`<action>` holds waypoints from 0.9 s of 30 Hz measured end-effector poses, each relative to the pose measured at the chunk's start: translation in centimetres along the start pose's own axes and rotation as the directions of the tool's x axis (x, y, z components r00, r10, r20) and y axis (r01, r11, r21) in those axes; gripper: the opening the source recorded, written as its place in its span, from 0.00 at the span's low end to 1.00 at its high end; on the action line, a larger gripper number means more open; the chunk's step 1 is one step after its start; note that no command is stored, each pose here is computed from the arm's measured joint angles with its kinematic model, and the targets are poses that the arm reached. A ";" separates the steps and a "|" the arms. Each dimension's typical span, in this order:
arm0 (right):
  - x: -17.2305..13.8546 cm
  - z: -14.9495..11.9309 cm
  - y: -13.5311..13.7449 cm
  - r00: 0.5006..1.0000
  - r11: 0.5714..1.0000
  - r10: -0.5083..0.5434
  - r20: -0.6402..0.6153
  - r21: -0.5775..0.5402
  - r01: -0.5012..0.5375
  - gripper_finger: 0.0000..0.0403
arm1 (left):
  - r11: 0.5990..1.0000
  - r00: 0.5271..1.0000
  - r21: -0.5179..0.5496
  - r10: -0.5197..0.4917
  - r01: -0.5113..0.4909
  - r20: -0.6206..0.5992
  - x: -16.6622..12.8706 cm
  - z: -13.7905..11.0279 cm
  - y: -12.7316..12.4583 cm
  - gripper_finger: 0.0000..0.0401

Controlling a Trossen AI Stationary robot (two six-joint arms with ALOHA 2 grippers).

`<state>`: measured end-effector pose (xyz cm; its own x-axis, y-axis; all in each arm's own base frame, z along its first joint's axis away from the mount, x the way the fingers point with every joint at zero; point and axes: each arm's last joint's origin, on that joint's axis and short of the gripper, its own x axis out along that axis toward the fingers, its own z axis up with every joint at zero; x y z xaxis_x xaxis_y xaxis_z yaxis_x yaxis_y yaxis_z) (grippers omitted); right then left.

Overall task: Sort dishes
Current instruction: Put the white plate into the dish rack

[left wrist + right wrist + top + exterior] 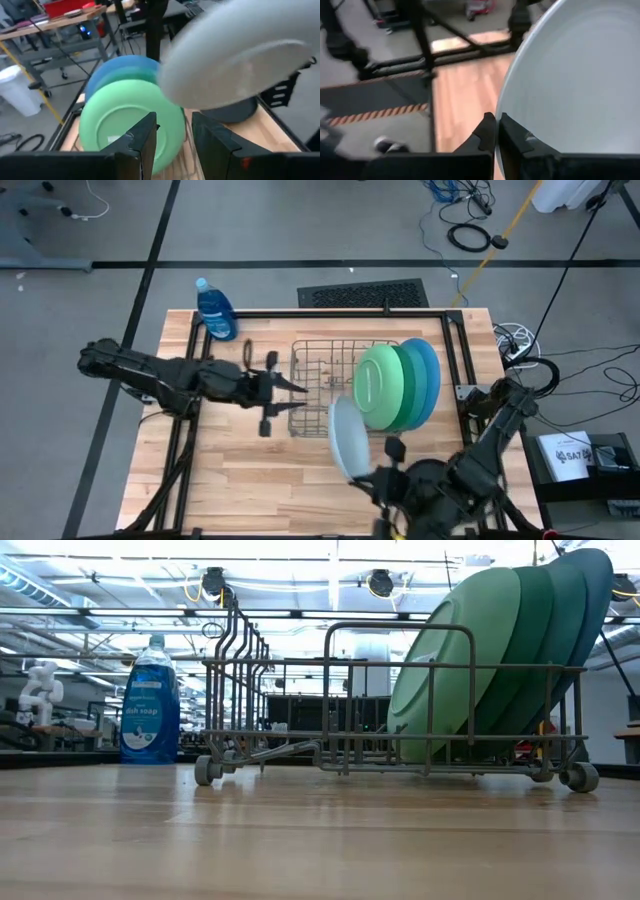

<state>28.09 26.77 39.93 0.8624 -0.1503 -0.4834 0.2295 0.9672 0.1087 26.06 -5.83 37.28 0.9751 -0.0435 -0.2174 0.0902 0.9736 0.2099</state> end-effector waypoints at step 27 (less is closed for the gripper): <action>13.0 2.1 -8.7 0.985 0.994 -0.110 0.131 0.044 0.105 0.00 | 0.982 0.977 -0.019 0.191 -0.190 0.098 -7.2 -2.2 0.9 0.32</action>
<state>38.26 16.01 34.53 0.8837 -0.2812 -0.3742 0.3384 0.9361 0.0957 18.70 -4.11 36.90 0.9894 0.1215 -0.0793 -0.1005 0.9681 0.2293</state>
